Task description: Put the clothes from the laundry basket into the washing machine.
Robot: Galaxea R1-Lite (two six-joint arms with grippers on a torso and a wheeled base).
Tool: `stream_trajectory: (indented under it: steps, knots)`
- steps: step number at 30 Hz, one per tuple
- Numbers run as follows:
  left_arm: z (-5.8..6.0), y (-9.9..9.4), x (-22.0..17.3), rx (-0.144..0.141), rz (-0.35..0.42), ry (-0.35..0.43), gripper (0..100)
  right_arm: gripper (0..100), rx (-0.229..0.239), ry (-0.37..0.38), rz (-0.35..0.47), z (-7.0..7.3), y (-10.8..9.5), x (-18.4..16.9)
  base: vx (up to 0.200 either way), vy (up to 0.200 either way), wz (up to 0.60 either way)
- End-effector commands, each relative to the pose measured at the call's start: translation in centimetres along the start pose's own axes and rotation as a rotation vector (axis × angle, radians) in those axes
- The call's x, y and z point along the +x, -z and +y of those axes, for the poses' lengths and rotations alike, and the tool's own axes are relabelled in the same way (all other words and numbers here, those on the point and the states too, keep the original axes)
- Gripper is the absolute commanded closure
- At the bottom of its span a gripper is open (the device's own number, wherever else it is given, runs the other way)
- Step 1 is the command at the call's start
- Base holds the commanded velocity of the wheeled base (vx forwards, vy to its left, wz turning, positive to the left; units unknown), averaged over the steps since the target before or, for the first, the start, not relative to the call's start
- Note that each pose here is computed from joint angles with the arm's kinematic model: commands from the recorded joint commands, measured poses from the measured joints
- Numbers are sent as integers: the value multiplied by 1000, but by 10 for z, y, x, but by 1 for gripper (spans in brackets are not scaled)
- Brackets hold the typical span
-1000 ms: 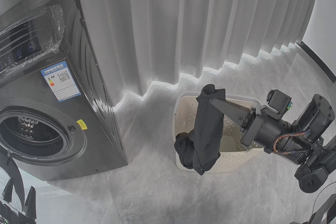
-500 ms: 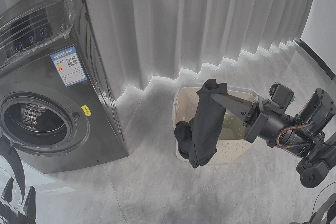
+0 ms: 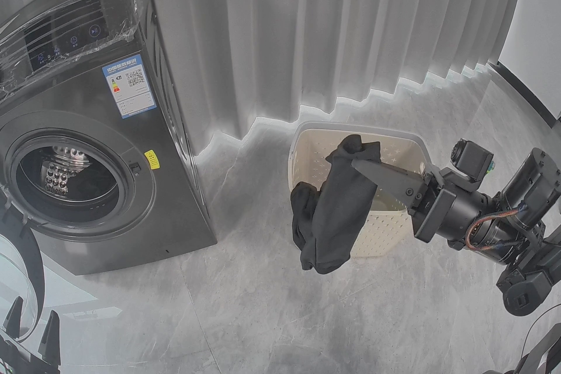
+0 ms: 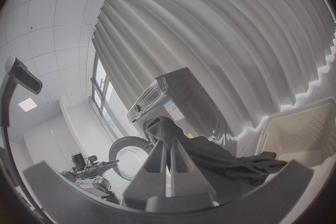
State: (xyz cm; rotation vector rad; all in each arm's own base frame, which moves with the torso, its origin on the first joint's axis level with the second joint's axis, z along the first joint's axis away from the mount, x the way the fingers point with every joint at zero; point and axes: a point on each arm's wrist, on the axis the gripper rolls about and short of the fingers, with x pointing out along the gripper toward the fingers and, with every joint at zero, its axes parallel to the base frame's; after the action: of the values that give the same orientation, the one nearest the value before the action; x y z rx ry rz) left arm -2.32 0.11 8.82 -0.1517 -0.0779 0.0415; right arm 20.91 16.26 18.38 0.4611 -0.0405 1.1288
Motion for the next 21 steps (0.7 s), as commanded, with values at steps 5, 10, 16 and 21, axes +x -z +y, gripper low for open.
stream_trajectory:
  steps: [5, 10, 16, 21]
  knots:
    - [1, 5, 0, 0, 2, -1, 0, 100, 16, -14, 28, 4, 5, -4, -160, 0, 0]
    - [1, 5, 0, 3, 4, -1, 0, 100, 56, -172, 126, 40, 25, -9, 0, 0, 0]
    - [1, 5, 0, 3, 4, -1, 0, 100, 51, -341, 150, 67, 18, -22, 0, 0, 0]
    - [1, 5, 0, 3, 4, -1, 0, 100, 36, -376, 123, 73, 8, -27, 0, 0, 0]
